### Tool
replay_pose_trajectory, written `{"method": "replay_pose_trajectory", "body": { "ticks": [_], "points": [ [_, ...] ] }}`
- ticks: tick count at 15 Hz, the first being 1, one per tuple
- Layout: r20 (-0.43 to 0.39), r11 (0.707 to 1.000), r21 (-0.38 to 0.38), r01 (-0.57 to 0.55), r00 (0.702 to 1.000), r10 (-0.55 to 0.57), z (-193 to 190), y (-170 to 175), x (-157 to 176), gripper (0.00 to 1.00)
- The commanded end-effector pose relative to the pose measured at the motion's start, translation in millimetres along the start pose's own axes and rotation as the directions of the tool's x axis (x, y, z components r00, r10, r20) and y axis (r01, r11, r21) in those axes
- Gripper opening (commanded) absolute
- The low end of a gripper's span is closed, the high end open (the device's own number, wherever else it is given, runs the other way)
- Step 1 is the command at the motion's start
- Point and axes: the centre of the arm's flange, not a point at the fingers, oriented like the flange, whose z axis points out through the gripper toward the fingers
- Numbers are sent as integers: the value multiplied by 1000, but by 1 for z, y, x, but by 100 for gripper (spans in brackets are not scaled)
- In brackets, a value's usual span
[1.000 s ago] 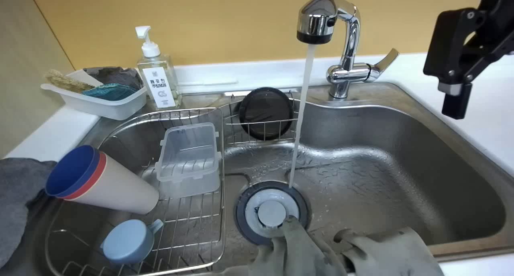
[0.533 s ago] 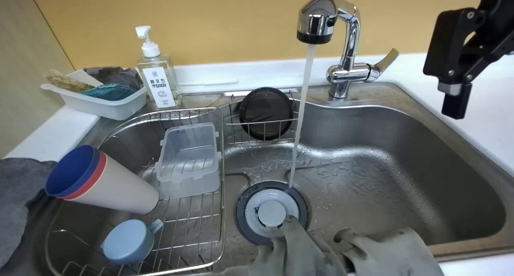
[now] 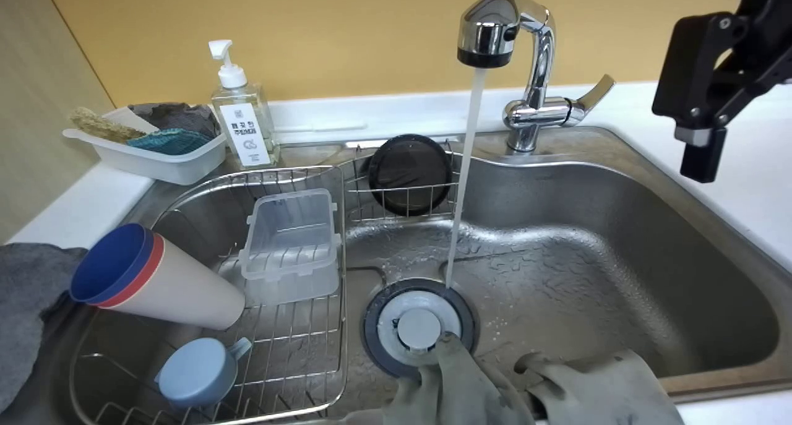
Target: Push the tap handle to the left
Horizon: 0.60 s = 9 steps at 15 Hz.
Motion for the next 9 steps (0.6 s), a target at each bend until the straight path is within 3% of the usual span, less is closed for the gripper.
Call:
{"method": "replay_pose_trajectory", "body": {
  "ticks": [1,4,9],
  "points": [
    [-78,999,-2,-41,996,41,-7,12,16,100],
    [-180,998,7,-63,982,63,-22,33,40,100],
    [-359,996,11,-92,929,90,-46,66,89,100]
  ]
}}
